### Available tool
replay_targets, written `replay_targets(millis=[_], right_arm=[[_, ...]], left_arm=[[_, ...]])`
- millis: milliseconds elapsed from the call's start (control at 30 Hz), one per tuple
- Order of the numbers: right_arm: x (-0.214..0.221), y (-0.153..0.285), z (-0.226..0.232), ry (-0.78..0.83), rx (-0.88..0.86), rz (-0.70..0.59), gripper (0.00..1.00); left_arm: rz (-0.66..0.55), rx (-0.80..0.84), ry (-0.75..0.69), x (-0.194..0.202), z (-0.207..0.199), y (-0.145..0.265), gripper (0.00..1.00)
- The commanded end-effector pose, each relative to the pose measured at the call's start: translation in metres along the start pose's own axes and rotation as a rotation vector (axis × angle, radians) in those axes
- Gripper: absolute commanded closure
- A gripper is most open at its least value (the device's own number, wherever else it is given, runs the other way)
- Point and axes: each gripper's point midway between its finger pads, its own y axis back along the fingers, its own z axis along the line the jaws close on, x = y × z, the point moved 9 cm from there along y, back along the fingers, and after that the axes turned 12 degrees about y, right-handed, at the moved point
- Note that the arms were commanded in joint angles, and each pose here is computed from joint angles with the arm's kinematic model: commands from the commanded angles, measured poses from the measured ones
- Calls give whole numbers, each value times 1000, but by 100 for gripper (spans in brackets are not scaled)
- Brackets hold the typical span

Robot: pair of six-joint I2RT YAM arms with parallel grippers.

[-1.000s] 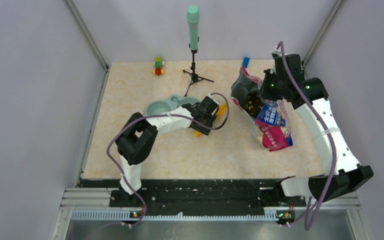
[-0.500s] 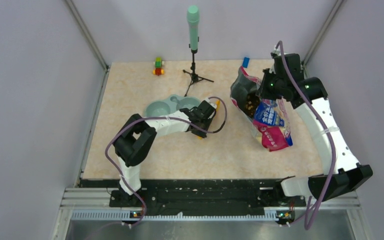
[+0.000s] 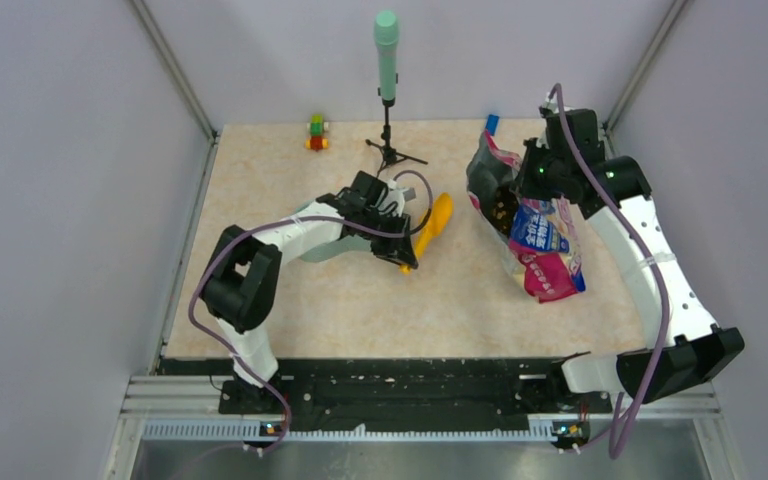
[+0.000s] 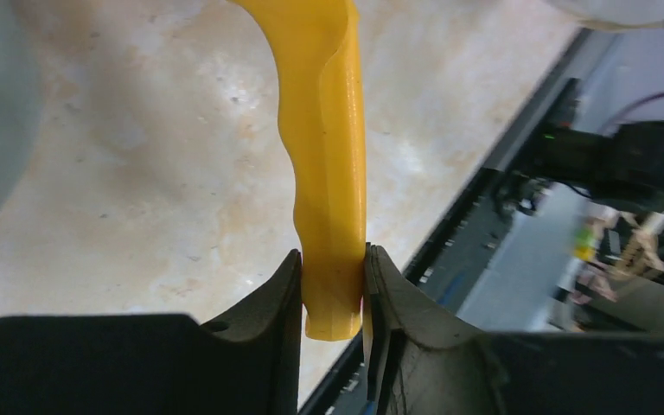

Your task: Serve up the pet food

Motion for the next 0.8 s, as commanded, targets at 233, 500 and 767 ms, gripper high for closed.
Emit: replay_targets(millis=[233,500,767], right_arm=[[-7,6,6,2,-45,-64,100],[-9,8,6,-2,-45,-67,100],[-8,8,7,0,-54,-51,100]], left_arm=[[142,462,92,-2,-2,-17,100],[150,356,133,-5,24,-46,99],[156,251,191,1,40,-56,62]])
